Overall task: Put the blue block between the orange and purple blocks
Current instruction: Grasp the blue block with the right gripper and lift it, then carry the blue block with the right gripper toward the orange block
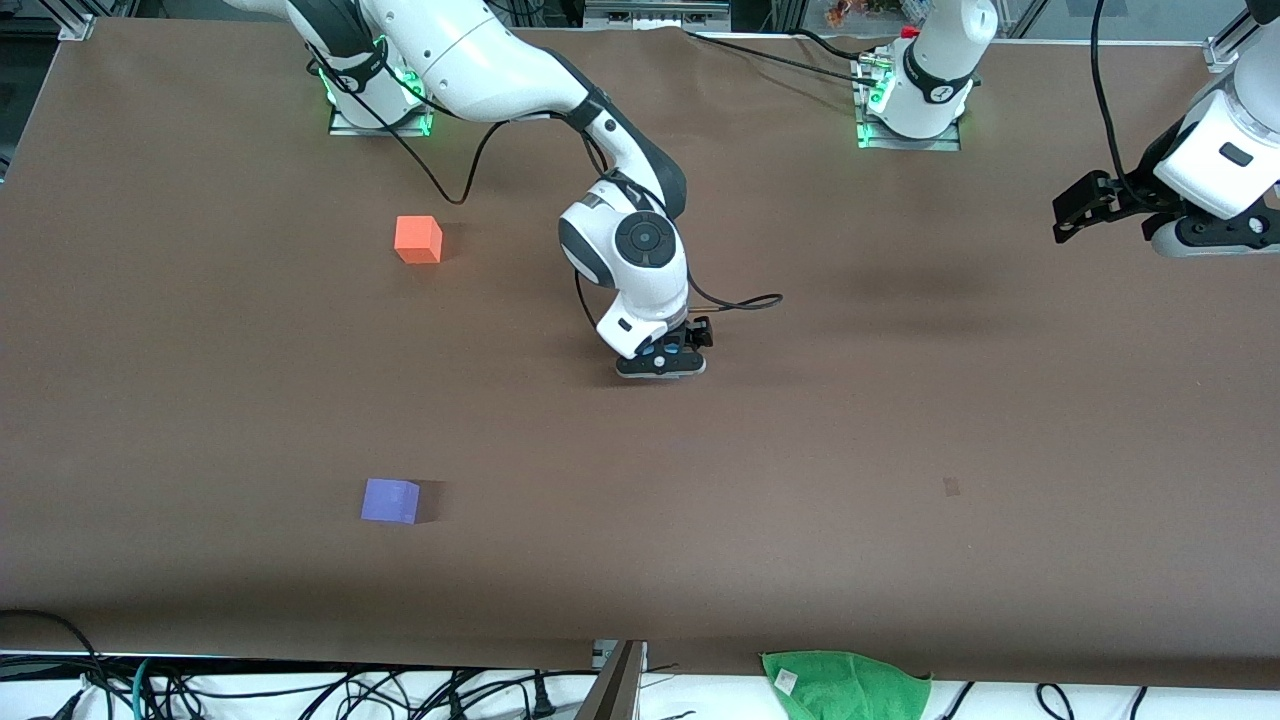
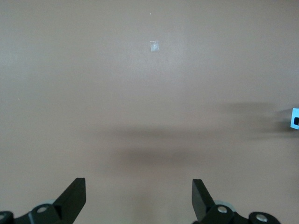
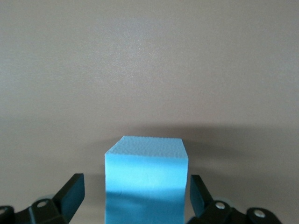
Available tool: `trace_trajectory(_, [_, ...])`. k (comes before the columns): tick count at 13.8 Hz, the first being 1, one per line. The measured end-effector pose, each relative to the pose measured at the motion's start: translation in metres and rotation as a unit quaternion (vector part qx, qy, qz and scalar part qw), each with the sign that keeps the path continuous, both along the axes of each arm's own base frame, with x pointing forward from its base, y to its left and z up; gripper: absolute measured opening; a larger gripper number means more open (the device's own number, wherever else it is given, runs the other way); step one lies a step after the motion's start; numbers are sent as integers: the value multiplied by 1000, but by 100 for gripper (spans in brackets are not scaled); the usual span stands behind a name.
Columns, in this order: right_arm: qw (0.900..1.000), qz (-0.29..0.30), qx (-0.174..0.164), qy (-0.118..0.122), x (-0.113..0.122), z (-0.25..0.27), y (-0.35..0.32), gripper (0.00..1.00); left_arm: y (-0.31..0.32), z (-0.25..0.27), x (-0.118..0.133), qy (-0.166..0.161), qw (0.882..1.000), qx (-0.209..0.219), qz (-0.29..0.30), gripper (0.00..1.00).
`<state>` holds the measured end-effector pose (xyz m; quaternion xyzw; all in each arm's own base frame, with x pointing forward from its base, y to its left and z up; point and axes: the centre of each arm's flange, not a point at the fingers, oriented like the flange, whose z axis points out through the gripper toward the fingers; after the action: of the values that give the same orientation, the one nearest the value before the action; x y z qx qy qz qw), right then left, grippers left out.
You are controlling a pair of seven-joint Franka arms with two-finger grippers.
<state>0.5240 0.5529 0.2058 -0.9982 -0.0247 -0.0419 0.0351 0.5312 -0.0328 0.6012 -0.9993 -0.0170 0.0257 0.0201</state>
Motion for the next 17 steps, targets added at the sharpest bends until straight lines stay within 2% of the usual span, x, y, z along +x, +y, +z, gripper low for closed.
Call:
trace_trajectory(2, [999, 20, -21, -18, 4, -5, -4, 100, -2, 0, 0, 0, 1000, 0, -9, 100])
trace_trajectory(5, [999, 26, -27, -23, 8, -6, -8, 100, -2, 0, 0, 0, 1000, 0, -11, 100])
trace_trajectory(8, [1000, 7, -13, -13, 16, -3, -14, 66, -2, 0, 1, 1, 1000, -1, -12, 100])
trace_trajectory(9, [1000, 3, -9, -13, 18, -1, -15, 60, -1, 0, 1, 1, 1000, -1, -11, 100])
trace_trajectory(11, [1000, -6, -8, -10, 26, 7, -21, 59, 1, 0, 1, 2, 1000, -1, -9, 100])
trace_trajectory(14, [998, 39, -38, 6, 67, 53, -73, 56, 2, 0, 1, 1, 1000, -1, -8, 100])
trace_trajectory(17, [997, 60, -48, 24, 116, 105, -168, 56, 3, 0, 1, 2, 1000, -1, -8, 100])
